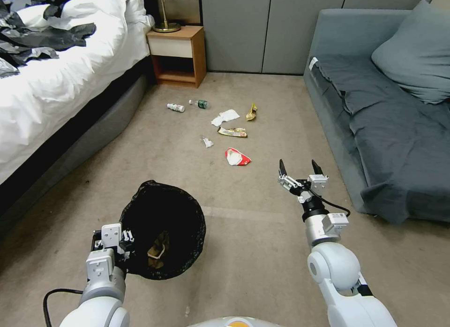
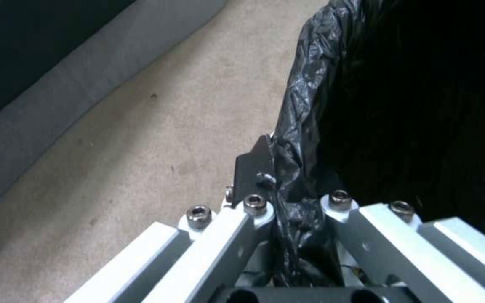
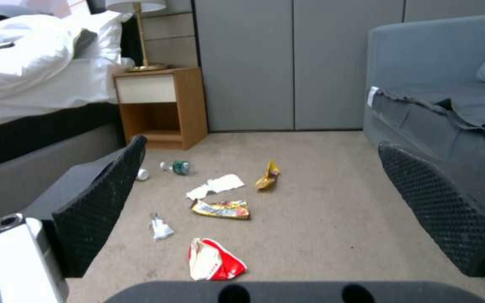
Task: Pick up the trash bin, then pick up the garbage from the floor and place it into the trash bin.
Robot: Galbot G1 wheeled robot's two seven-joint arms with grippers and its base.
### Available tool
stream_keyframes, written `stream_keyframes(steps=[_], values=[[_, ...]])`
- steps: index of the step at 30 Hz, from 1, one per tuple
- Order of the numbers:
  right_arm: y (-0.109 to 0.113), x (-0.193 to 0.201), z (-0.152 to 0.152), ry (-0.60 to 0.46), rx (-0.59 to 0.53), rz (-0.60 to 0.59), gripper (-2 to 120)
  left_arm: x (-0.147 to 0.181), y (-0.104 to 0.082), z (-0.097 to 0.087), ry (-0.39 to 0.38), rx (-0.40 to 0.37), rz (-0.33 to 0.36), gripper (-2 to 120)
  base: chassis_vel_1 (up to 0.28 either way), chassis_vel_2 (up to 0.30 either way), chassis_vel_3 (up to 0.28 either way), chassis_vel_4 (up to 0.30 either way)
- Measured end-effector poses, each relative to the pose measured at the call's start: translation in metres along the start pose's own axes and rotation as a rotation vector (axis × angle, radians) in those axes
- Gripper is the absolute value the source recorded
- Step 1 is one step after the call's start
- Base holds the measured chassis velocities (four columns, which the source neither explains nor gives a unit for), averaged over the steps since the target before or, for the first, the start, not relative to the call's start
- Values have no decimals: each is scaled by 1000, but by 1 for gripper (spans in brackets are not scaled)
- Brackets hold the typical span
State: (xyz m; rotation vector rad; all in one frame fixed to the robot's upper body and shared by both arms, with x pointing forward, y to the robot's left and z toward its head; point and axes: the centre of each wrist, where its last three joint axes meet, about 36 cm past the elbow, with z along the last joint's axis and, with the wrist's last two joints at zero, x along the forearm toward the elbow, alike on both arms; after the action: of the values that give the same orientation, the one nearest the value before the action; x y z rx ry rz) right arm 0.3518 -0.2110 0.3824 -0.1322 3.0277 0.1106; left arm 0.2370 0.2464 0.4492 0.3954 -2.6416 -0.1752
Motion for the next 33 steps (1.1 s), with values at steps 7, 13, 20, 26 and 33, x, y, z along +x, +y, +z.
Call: stream_keyframes(steps=[7,13,20,26,33], values=[[3,6,5,-1,11,-14,100,-3,0,-2,-8,-2,-1,2,0,0,0,0],[5,10,9,6,15,-18,100,-5,0,-3,-9,-1,-1,2,0,0,0,0],[5,12,11,9,15,-18,100,-7,0,-4,-12,-1,0,2,0,0,0,0],[4,15,14,11,20,-14,100,-7,1,-4,-13,-2,-2,2,0,0,0,0],[5,17,16,15,22,-14,100,-8,3,-5,-15,-3,-4,2,-77,92,74,-65]])
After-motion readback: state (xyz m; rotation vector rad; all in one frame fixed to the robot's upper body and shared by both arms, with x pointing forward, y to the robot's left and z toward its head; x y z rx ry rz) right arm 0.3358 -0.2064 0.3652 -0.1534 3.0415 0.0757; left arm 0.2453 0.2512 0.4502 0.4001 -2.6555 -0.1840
